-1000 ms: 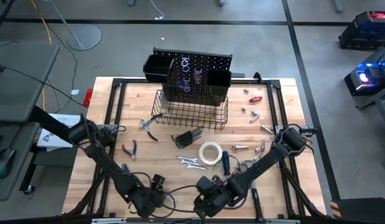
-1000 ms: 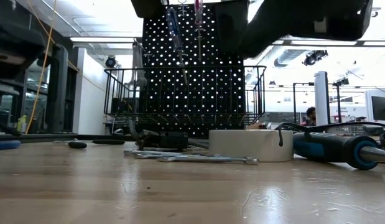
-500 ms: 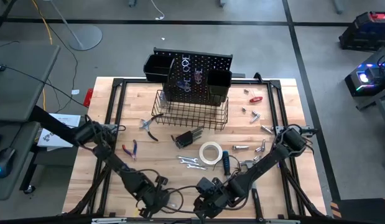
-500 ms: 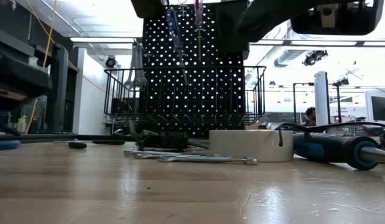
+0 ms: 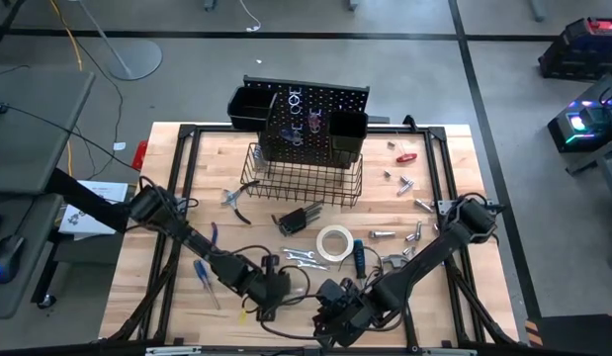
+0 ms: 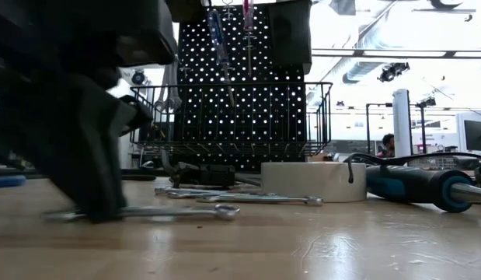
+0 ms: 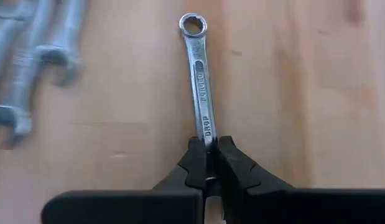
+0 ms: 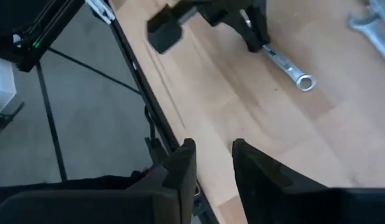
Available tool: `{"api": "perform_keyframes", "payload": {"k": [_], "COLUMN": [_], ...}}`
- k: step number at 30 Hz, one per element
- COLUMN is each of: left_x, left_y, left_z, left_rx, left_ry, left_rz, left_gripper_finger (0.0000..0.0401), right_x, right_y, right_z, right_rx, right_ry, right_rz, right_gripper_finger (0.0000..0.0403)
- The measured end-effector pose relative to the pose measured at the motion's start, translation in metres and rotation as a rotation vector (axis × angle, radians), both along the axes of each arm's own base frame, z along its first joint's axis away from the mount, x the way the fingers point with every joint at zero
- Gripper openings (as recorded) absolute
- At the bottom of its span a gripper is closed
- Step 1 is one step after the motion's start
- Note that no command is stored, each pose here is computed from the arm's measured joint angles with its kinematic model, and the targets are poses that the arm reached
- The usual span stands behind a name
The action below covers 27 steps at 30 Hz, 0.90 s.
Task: Hang tools onto peg board
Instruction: Hang the wrench on the peg board
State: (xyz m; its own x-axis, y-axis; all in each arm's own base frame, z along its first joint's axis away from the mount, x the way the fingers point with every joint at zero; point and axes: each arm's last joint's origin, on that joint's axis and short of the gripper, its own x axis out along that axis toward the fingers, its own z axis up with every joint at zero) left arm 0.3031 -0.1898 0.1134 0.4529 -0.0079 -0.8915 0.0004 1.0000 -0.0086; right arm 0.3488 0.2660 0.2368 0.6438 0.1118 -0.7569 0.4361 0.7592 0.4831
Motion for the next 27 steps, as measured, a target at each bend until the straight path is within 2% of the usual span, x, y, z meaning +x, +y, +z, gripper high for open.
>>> {"api": "perform_keyframes", "payload": {"k": [8, 13, 16, 21, 24, 27], "left_x": [-0.007, -0.011, -0.017, -0.036, -0.045, -0.048], "left_y": [0.007, 0.008, 0.006, 0.001, 0.000, -0.007], "left_z": [0.028, 0.042, 0.045, 0.028, 0.019, 0.016], "left_rx": [0.029, 0.026, 0.050, 0.092, 0.067, 0.029], "left_ry": [-0.055, -0.070, -0.057, -0.031, -0.025, -0.069], "left_rz": [0.031, 0.031, 0.028, 0.036, 0.075, 0.053], "left_gripper_finger": [0.0006, 0.0004, 0.0003, 0.0002, 0.0001, 0.0001], "right_x": [-0.007, -0.006, 0.001, 0.030, 0.046, 0.058], "right_y": [-0.010, -0.012, -0.024, -0.056, -0.074, -0.088], "right_z": [0.010, 0.006, -0.003, -0.021, -0.042, -0.061], "right_rx": [-0.057, -0.084, -0.077, -0.130, -0.149, -0.160], "right_ry": [0.017, 0.036, 0.116, 0.148, 0.205, 0.247], "right_rz": [-0.027, -0.030, -0.023, -0.011, 0.035, 0.083], "right_gripper_finger": [0.0097, 0.0097, 0.0090, 0.0013, 0.0006, 0.0002]}}
